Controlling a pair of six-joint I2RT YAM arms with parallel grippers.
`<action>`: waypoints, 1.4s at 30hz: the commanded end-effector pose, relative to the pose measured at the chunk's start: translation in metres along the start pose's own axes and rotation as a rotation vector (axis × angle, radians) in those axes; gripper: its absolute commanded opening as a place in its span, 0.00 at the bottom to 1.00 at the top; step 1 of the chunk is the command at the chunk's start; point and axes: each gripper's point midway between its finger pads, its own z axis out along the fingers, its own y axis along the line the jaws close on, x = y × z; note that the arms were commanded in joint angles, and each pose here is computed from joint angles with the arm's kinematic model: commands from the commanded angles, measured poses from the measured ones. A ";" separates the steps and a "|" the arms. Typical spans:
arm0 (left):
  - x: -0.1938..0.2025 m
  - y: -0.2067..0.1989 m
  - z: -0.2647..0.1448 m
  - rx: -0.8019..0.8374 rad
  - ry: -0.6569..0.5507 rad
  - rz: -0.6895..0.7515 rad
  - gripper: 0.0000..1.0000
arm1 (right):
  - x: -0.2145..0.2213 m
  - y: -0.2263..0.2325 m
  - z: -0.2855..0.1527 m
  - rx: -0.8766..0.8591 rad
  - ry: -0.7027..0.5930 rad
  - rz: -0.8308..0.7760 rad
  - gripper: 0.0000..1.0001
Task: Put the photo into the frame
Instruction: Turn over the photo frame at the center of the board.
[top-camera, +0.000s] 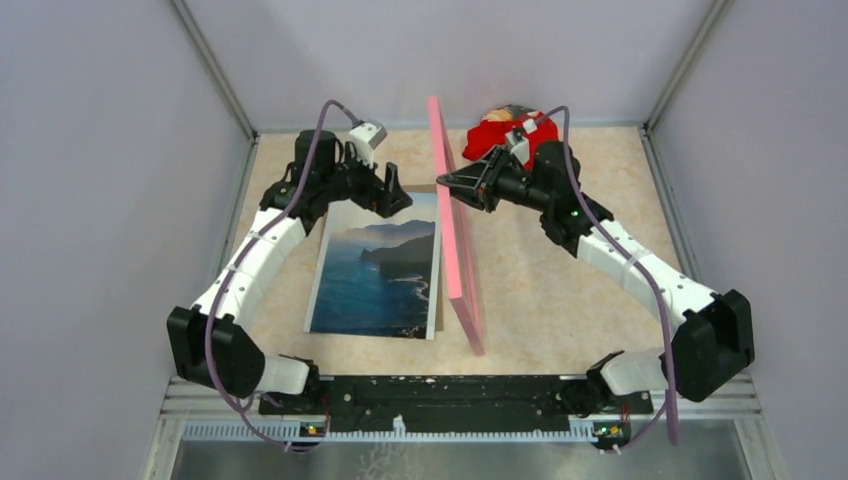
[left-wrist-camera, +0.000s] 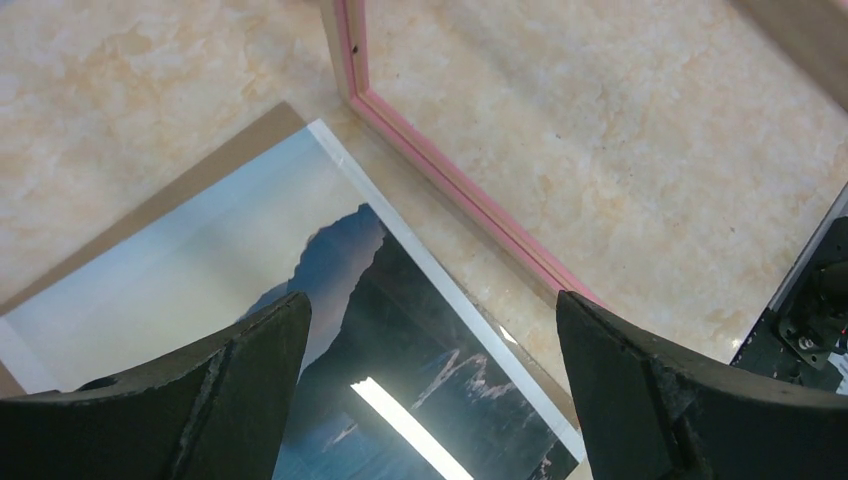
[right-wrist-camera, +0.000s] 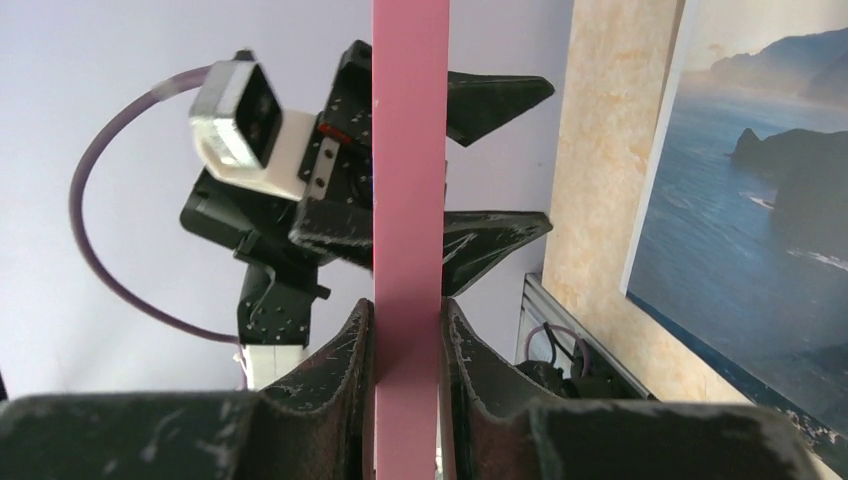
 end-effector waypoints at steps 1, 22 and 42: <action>-0.050 -0.015 0.004 -0.021 -0.113 0.079 0.99 | -0.002 0.030 -0.015 -0.117 0.047 -0.027 0.12; -0.098 -0.065 0.077 -0.054 -0.137 0.200 0.99 | -0.025 0.011 -0.071 0.255 0.047 -0.313 0.72; -0.074 -0.057 0.093 -0.068 -0.070 0.217 0.99 | -0.041 -0.015 -0.124 0.576 -0.016 -0.495 0.57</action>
